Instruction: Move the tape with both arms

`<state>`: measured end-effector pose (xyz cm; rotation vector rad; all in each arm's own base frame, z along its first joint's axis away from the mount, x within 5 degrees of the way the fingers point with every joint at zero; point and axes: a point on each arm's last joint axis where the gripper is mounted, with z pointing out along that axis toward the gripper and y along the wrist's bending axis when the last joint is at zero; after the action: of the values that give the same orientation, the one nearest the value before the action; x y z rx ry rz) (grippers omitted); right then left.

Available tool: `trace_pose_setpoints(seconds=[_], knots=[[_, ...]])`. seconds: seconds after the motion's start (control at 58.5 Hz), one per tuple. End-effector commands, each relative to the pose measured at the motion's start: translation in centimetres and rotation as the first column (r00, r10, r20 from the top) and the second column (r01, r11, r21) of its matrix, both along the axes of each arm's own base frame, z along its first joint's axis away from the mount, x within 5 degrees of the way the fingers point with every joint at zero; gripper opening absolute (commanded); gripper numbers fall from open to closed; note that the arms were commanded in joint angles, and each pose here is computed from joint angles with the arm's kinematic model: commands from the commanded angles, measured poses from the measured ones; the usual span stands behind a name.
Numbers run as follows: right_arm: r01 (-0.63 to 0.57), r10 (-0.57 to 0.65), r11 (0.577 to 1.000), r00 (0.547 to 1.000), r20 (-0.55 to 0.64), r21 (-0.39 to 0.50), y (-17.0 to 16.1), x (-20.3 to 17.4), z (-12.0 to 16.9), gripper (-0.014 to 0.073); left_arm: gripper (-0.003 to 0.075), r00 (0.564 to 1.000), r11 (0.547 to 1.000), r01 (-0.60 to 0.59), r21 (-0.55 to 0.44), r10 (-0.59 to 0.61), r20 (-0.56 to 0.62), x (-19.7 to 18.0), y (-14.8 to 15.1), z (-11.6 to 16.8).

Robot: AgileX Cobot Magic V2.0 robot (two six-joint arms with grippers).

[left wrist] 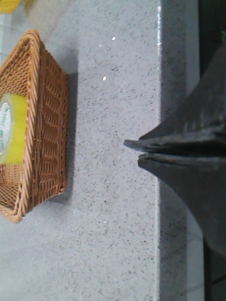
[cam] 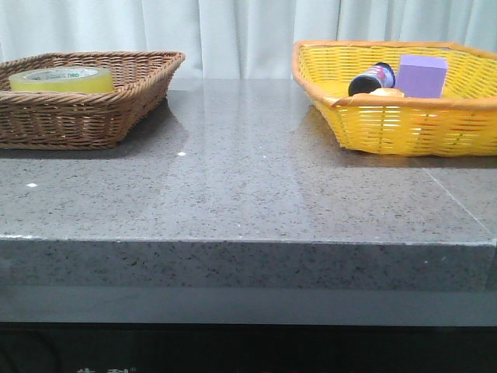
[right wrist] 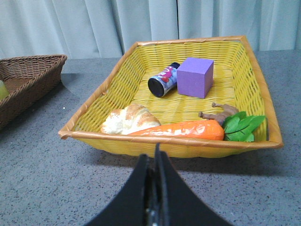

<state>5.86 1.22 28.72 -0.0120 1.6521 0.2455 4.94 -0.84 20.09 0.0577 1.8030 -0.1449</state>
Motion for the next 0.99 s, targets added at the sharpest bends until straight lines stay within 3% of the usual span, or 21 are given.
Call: trace_pose_setpoints(seconds=[0.0,0.308,0.445,0.975], knots=[[0.018,-0.020,1.000,0.996,0.089,0.021,-0.2,0.0,1.5,-0.0090,-0.0020,0.985,0.999,-0.016,-0.040,0.023,0.174,0.1,0.1,1.4],[0.018,-0.020,1.000,0.996,0.089,0.021,-0.2,0.0,1.5,-0.0090,-0.0020,0.974,0.997,-0.036,-0.070,0.051,0.220,0.7,0.3,-0.9],[0.018,-0.020,1.000,0.996,0.089,0.021,-0.2,0.0,1.5,-0.0090,-0.0020,0.971,0.999,-0.042,-0.025,0.047,0.234,0.7,0.3,-0.8],[0.018,-0.020,1.000,0.996,0.089,0.021,-0.2,0.0,1.5,-0.0090,-0.0020,0.971,0.999,-0.042,-0.033,0.048,0.235,0.7,0.3,-0.8]])
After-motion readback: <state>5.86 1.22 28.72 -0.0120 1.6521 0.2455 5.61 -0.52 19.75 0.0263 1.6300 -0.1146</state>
